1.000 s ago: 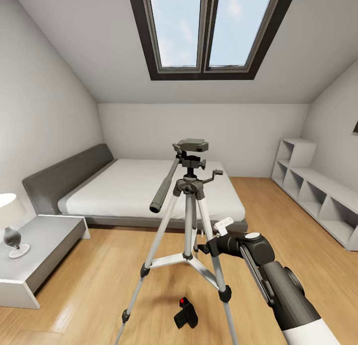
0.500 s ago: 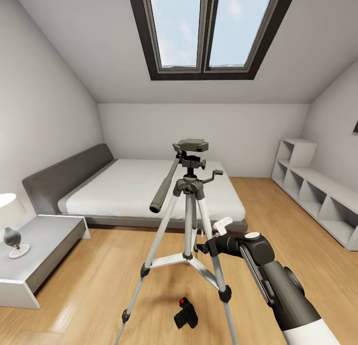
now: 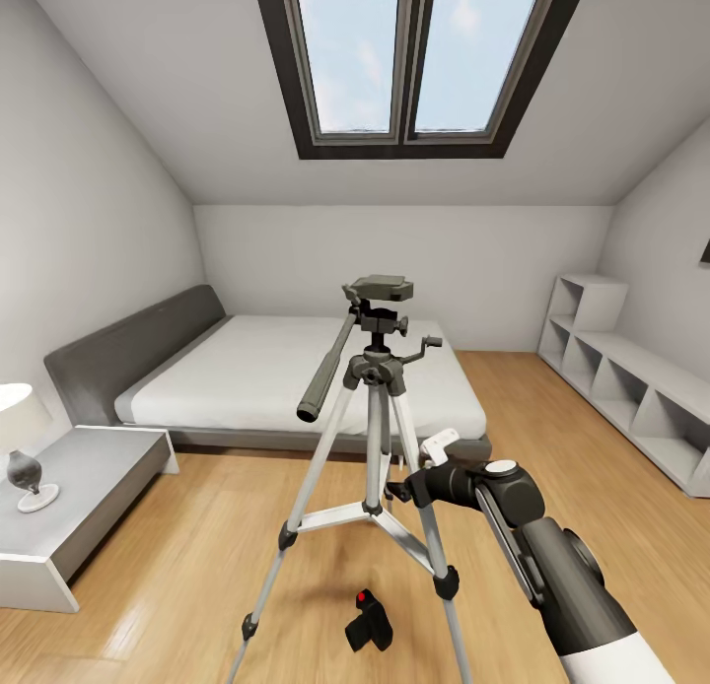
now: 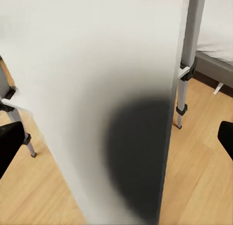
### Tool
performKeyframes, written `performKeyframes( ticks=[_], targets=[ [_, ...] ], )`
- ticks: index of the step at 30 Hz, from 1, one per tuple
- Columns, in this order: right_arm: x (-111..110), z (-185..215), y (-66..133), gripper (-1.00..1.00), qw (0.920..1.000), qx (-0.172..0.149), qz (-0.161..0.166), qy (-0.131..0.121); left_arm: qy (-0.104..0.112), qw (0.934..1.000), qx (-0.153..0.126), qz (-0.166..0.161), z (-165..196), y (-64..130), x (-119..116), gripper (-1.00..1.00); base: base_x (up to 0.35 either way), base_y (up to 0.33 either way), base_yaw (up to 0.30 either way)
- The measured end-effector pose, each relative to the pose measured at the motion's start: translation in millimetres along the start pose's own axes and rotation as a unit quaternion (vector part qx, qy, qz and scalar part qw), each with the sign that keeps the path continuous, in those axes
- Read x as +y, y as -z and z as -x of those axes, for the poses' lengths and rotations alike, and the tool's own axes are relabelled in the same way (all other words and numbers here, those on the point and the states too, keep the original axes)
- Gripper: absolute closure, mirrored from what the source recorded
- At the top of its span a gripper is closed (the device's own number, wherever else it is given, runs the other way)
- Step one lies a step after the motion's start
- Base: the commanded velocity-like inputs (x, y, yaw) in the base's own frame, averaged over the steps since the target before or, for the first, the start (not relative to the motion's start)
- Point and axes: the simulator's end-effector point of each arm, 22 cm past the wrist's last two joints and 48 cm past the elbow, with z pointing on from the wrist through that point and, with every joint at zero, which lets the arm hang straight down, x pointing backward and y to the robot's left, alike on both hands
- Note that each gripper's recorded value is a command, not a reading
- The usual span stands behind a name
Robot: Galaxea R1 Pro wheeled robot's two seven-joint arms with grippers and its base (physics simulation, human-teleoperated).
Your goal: Attach the digital camera to the camera tripod in the bedroom.
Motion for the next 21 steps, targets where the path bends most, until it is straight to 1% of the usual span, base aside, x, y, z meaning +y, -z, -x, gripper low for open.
performKeyframes(
  ticks=[6, 19, 20, 21],
  targets=[
    [0.9, 0.5, 0.1, -1.0, 1.0, -0.001, 0.003, 0.0, 0.0, 1.0, 0.0, 0.0, -0.2, 0.0, 0.0, -1.0, 0.0, 0.0, 0.0],
    [-2.8, -0.1, 0.4, -1.0, 1.0, 0.0, -0.003, 0.001, 0.0, 1.0, 0.0, 0.0, -0.3, 0.0, 0.1, -1.0, 0.0, 0.0, 0.0],
    [-3.1, -0.2, 0.4, 1.0, 1.0, 0.0, -0.004, 0.001, 0.0, 1.0, 0.0, 0.0, -0.3, 0.0, 0.1, -1.0, 0.0, 0.0, 0.0],
    [-3.3, -0.2, 0.4, 1.0, 1.0, 0.0, -0.004, 0.001, 0.0, 1.0, 0.0, 0.0, -0.4, 0.0, 0.1, -1.0, 0.0, 0.0, 0.0]
  ],
)
